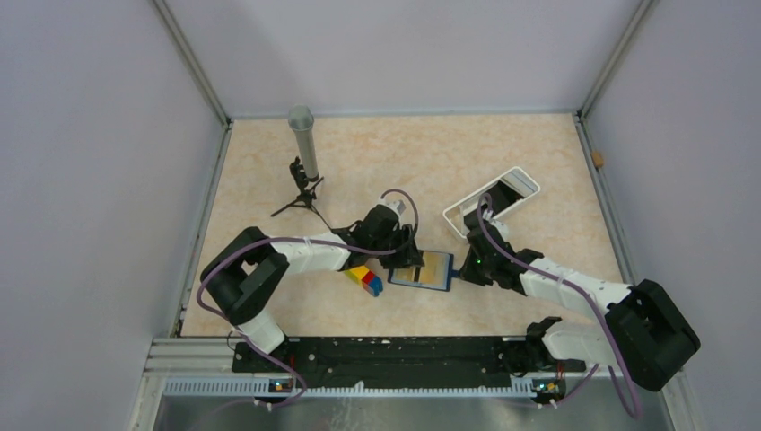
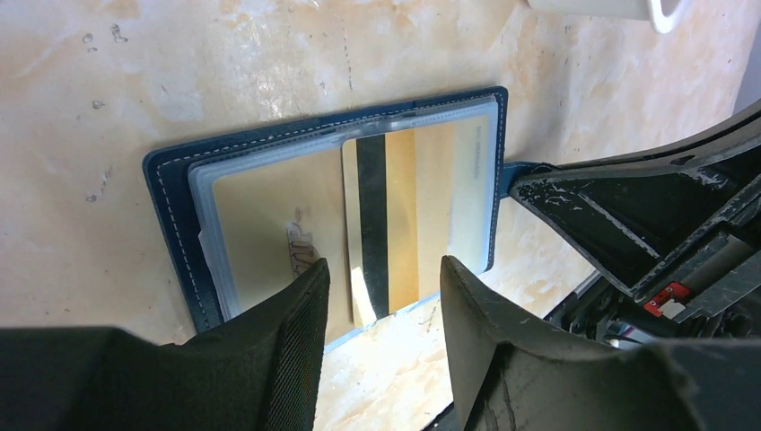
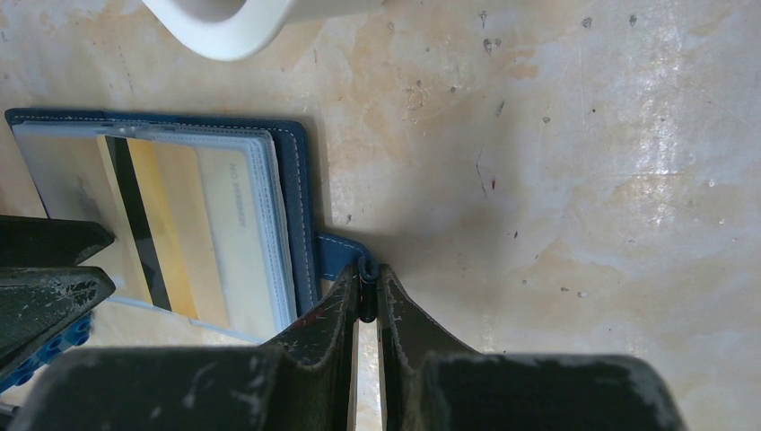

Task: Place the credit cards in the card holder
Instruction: Insert the credit card into the card holder.

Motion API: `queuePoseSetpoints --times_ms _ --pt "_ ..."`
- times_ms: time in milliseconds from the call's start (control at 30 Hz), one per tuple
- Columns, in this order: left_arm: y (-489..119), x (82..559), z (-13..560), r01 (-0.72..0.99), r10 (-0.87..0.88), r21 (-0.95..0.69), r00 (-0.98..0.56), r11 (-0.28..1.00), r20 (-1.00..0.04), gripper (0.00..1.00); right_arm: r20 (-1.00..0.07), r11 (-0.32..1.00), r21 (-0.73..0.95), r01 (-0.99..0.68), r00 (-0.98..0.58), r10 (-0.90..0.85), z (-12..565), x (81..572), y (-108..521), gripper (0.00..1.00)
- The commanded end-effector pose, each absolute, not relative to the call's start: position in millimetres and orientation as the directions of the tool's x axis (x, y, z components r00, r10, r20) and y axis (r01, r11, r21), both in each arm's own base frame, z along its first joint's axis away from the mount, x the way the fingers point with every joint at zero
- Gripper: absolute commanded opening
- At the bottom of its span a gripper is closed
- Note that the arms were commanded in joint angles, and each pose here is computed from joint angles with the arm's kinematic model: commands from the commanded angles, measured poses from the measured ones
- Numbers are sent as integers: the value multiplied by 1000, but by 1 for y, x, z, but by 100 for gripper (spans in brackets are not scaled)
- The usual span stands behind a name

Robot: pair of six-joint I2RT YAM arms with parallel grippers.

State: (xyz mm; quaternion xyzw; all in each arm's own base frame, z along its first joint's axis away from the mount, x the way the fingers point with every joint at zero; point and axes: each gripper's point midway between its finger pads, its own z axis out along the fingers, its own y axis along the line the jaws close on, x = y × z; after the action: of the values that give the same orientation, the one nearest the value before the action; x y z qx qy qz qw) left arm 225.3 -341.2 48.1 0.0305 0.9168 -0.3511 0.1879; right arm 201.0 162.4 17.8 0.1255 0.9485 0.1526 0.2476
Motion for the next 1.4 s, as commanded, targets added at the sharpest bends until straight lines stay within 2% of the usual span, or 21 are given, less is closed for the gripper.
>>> queuePoseSetpoints --times_ms 0,233,567,833,1100,1233,1367 --pt "-344 227 59 218 -59 -617 -917 757 -396 51 -451 938 308 162 -843 294 19 200 155 0" --pt "-356 219 53 221 -30 -641 -934 735 -356 49 -451 937 309 162 -842 294 20 200 155 0" --pt "-386 224 79 292 -5 -678 -917 675 -400 47 -449 937 309 163 -843 295 18 198 154 0" --pt "-402 218 78 314 35 -687 -921 656 -387 46 -449 937 310 164 -843 296 18 198 154 0" --pt "-366 228 64 236 -27 -556 -905 797 -424 51 -451 936 311 165 -841 298 18 197 153 0" --pt "-354 227 52 186 -51 -520 -912 834 -407 56 -451 936 312 166 -841 300 18 197 153 0" --pt "-353 225 46 177 -51 -519 -918 837 -394 57 -449 936 312 165 -842 298 18 196 153 0"
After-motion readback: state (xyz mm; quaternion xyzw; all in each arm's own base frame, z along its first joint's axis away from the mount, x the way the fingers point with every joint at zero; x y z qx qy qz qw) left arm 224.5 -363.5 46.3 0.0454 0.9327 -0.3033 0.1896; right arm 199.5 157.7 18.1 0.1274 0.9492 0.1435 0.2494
